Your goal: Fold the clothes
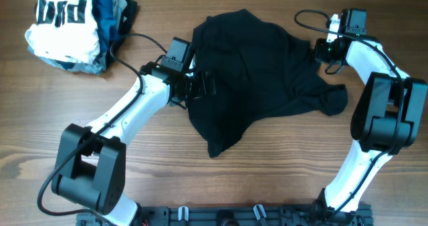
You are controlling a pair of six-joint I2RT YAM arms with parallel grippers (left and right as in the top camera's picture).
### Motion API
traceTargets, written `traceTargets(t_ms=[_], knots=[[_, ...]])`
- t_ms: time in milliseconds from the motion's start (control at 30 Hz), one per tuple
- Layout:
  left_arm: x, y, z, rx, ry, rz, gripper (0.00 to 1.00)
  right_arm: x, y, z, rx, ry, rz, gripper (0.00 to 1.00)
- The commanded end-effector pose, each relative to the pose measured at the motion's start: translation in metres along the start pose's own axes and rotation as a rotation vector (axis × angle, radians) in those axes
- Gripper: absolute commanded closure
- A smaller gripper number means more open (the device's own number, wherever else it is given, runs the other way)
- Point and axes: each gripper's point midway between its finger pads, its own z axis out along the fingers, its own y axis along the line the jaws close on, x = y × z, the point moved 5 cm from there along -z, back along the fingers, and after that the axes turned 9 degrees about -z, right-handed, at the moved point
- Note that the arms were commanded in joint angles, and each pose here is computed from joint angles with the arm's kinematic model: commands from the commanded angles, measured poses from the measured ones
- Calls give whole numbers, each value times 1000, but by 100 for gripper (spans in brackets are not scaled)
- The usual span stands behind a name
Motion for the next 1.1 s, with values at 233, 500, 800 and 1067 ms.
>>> traceTargets(t_ms=[233, 500, 800, 1067], knots=[[-7, -5, -8, 11, -39, 17, 0, -1, 1, 12, -8, -23, -2, 43], [-9, -6, -8, 18, -48, 20, 0, -7, 6, 14, -50, -58, -10, 30], [-10, -8, -8, 26, -56, 22, 0, 23, 13, 44, -99, 56, 6, 43], [-12, -9, -8, 35, -65, 25, 0, 39, 16, 43, -113, 137, 14, 71]])
